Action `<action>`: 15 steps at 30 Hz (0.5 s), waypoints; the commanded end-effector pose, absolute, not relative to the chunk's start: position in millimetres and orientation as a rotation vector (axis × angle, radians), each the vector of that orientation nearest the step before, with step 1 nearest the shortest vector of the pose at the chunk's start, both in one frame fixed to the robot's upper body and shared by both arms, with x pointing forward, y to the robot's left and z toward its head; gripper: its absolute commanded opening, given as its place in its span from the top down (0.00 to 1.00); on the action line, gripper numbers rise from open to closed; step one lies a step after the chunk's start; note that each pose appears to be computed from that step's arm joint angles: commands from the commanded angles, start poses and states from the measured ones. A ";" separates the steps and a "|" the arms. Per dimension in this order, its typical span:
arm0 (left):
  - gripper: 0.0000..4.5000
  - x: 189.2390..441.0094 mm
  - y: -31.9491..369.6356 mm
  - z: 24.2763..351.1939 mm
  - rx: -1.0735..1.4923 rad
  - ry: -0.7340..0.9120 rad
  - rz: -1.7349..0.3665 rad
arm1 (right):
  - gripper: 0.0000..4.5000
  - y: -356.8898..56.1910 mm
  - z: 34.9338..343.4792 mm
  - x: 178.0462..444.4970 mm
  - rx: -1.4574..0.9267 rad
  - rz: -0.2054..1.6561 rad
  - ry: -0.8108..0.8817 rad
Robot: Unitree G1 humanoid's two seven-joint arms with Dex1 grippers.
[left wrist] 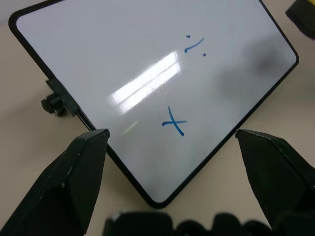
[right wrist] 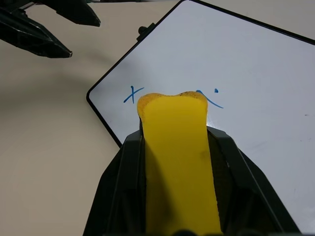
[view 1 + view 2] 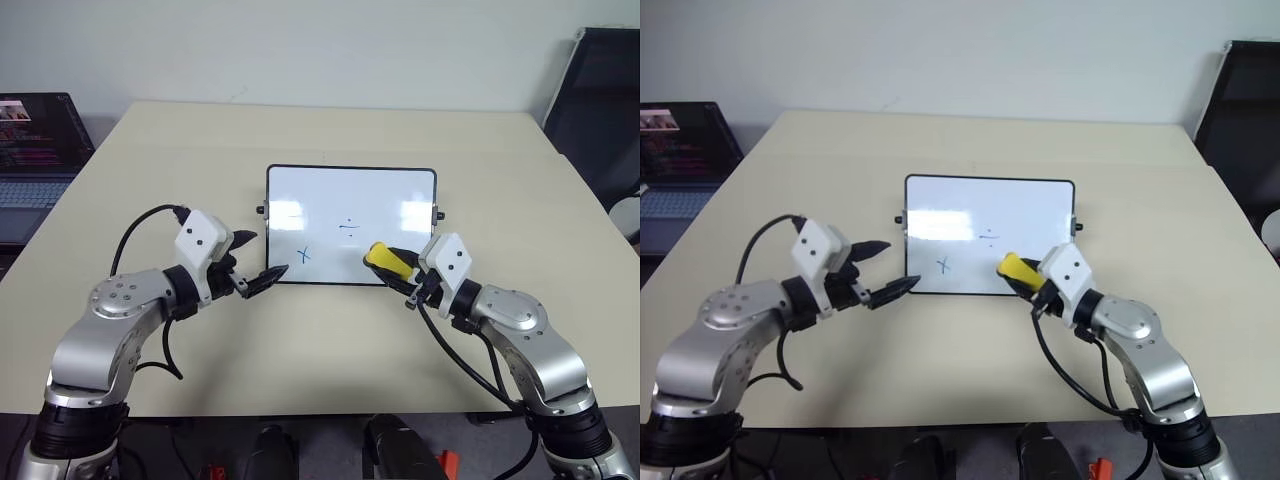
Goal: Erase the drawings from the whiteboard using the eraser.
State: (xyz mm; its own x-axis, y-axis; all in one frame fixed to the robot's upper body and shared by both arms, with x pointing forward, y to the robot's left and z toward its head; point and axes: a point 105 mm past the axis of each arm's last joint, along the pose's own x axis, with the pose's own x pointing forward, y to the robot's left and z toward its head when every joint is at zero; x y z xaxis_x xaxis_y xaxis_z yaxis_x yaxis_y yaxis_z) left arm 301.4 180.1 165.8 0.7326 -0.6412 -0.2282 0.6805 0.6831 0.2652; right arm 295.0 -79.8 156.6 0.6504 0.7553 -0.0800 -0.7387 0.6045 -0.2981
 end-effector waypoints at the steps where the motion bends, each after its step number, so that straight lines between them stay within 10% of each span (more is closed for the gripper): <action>1: 0.00 303.1 184.8 171.1 0.383 0.076 -0.739 | 0.71 -76.1 170.7 296.3 -0.357 0.856 -0.124; 15: 0.00 309.9 193.6 158.3 0.405 0.054 -0.759 | 0.71 -39.6 182.2 364.6 -0.542 0.685 -0.139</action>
State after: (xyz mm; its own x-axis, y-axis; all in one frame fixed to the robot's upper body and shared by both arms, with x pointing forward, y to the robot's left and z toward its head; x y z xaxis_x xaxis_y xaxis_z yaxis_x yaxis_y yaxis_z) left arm 309.8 197.7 149.6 0.7361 -0.6406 -0.2188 0.6753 0.6724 0.3031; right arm 359.4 -40.5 169.4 0.7553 0.6474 -0.1017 -0.6094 0.6367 -0.4724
